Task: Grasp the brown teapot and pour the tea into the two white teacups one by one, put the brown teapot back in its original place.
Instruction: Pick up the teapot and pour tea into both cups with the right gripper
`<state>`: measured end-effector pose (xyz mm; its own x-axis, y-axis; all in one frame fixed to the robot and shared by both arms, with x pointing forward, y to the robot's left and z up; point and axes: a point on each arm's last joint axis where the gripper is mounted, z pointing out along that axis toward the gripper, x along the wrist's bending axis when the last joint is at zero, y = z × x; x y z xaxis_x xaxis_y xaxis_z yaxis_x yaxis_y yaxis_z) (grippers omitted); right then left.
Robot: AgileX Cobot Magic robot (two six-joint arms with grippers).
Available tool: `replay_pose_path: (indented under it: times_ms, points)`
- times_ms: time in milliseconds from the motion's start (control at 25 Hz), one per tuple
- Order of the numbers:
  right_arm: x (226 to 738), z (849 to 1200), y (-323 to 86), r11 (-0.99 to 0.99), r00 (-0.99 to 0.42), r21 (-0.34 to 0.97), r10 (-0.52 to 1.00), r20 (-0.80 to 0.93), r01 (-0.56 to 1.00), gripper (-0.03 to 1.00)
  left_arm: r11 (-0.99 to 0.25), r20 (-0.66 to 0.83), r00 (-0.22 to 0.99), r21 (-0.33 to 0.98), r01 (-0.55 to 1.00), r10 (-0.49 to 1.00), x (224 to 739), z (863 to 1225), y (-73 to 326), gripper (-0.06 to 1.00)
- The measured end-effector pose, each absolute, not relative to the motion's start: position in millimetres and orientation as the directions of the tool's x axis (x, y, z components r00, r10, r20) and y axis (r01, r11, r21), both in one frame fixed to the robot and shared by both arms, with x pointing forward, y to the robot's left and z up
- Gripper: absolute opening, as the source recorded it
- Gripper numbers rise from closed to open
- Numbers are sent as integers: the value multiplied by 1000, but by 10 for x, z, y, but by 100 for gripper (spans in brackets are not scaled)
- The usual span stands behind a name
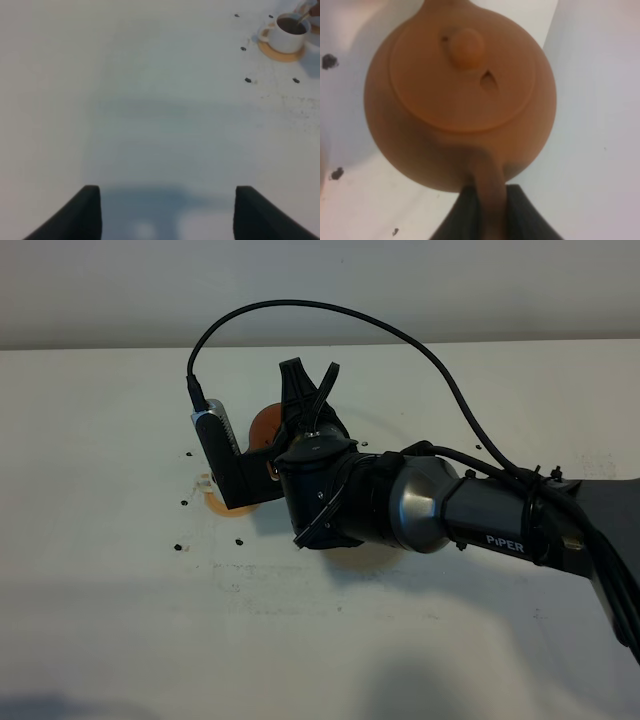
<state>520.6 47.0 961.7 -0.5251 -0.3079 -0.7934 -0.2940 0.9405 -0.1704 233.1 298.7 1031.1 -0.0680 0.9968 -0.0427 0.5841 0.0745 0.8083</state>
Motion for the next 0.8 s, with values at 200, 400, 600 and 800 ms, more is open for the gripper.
replay_pose_path:
  times_ms: [200,400,600,800]
  points:
    - [5207,9618,470,941,-525,-168,-305,-794,-293,9,75,-43,-68,808,584,997,2331,10311,2987,54]
    - [5203,9613,469,963,-552,-103,-229,-802,-249,9,75,-43,-68,808,584,997,2331,10311,2987,54]
    - [5193,9598,465,983,-593,-11,-118,-796,-181,9,75,-43,-68,808,584,997,2331,10311,2987,54]
    - [5179,9580,461,990,-625,47,-47,-779,-133,9,75,-43,-68,808,584,997,2331,10311,2987,54]
